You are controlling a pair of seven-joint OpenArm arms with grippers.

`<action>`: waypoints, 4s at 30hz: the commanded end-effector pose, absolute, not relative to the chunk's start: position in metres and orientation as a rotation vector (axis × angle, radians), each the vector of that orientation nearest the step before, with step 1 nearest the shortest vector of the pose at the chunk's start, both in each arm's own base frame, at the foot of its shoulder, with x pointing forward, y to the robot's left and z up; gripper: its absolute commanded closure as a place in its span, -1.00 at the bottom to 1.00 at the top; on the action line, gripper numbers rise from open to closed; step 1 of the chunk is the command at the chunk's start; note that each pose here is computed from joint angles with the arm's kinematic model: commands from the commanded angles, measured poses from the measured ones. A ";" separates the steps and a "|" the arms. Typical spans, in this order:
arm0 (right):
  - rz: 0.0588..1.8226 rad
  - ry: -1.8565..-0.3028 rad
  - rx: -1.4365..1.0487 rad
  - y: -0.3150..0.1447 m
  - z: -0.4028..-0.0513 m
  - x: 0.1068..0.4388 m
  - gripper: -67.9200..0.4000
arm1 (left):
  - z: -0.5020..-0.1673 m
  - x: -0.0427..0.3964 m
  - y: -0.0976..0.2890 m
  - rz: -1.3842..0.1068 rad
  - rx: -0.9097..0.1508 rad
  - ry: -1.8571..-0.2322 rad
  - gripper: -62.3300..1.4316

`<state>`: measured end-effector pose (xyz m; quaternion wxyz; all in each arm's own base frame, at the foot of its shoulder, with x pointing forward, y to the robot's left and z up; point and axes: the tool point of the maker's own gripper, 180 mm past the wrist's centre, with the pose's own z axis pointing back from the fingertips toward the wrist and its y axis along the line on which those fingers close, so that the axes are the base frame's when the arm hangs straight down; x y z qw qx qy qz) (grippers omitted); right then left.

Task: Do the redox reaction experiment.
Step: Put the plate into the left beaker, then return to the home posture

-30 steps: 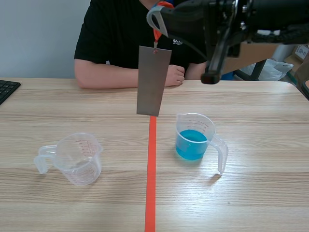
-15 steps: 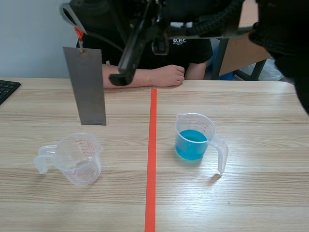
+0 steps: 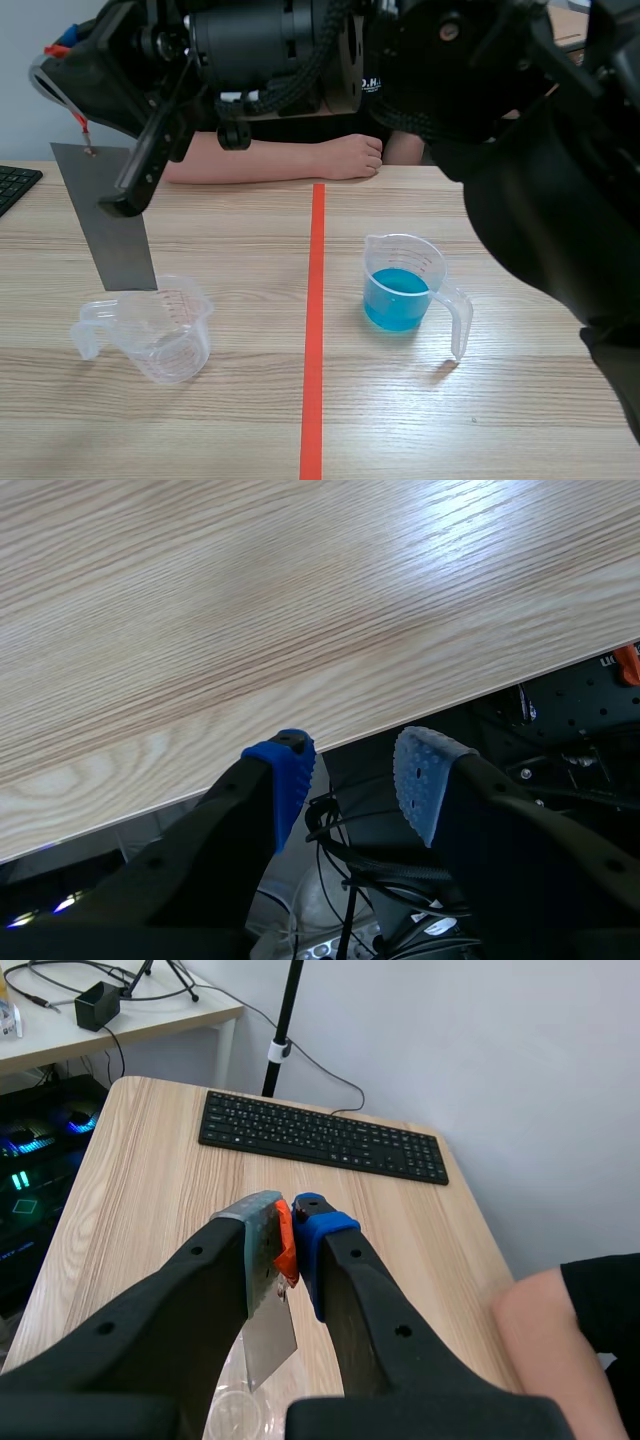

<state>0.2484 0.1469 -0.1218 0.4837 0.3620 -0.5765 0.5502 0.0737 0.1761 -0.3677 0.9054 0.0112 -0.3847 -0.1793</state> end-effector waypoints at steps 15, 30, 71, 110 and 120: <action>1.316 -1.366 0.892 0.165 -0.133 0.259 0.94 | -0.365 0.075 0.175 -0.370 0.019 -0.806 -0.95; 1.311 -1.324 0.846 0.163 -0.153 0.269 0.94 | -0.364 0.076 0.174 -0.378 0.021 -0.813 -1.00; 1.308 -1.204 0.975 0.180 -0.206 0.258 -0.81 | -0.364 0.076 0.174 -0.377 0.020 -0.813 -1.00; 0.834 -1.322 0.532 -0.040 -0.209 0.256 -1.00 | -0.349 0.086 0.174 -0.482 0.009 -0.880 -1.00; 0.708 -1.293 0.445 -0.087 -0.210 0.216 -1.00 | -0.311 0.112 0.154 -0.648 -0.085 -1.026 -1.00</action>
